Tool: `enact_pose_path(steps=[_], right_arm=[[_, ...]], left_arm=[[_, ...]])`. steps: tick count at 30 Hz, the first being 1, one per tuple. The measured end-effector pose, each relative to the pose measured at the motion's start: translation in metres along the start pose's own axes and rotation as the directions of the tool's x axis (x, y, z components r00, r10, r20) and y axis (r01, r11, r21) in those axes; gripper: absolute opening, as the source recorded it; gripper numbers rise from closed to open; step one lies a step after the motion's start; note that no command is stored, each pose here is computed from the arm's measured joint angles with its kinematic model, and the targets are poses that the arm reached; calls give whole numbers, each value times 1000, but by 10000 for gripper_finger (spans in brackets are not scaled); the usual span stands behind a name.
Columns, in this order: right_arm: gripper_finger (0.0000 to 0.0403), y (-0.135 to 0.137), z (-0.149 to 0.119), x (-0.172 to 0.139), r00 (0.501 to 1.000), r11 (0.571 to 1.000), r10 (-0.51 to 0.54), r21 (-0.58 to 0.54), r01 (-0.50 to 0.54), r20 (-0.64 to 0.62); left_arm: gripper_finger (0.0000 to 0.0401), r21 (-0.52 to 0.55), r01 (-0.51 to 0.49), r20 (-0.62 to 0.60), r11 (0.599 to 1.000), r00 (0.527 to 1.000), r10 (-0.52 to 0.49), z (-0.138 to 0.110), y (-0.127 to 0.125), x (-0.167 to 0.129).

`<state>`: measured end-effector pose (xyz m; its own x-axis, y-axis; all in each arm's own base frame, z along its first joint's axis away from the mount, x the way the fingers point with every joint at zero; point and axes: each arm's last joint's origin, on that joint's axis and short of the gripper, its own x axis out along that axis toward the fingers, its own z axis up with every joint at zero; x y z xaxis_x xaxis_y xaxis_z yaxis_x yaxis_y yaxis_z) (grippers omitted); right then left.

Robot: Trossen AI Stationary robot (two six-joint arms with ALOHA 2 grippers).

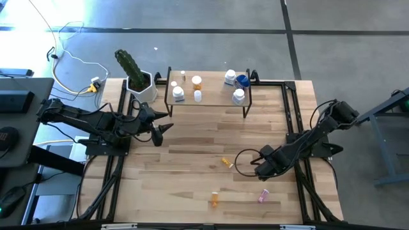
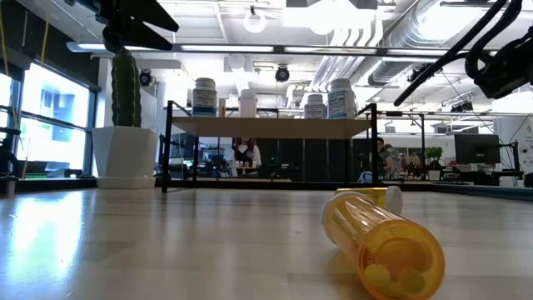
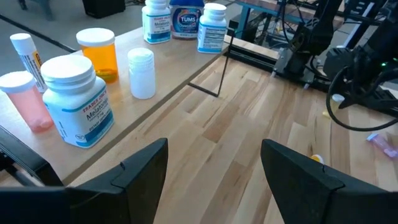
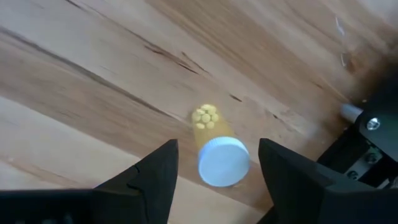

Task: Pick and place medicine bottles onto shelf by color
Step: Put the yellow pill bottle on the shelf

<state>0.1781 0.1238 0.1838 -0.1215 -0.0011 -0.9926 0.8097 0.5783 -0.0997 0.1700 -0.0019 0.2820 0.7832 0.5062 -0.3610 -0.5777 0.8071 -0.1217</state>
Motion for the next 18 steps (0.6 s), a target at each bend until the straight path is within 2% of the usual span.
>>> enact_pose_path(steps=[11, 18], right_arm=[[114, 0, -1, 0, 1000, 1000, 2, 22, -2, -22], [101, 2, -1, -2, 997, 999, 23, 26, -22, -69]], left_arm=[[248, 2, 0, 0, 1000, 1000, 0, 0, 0, 0], [248, 1, 0, 0, 1000, 1000, 0, 0, 0, 0]])
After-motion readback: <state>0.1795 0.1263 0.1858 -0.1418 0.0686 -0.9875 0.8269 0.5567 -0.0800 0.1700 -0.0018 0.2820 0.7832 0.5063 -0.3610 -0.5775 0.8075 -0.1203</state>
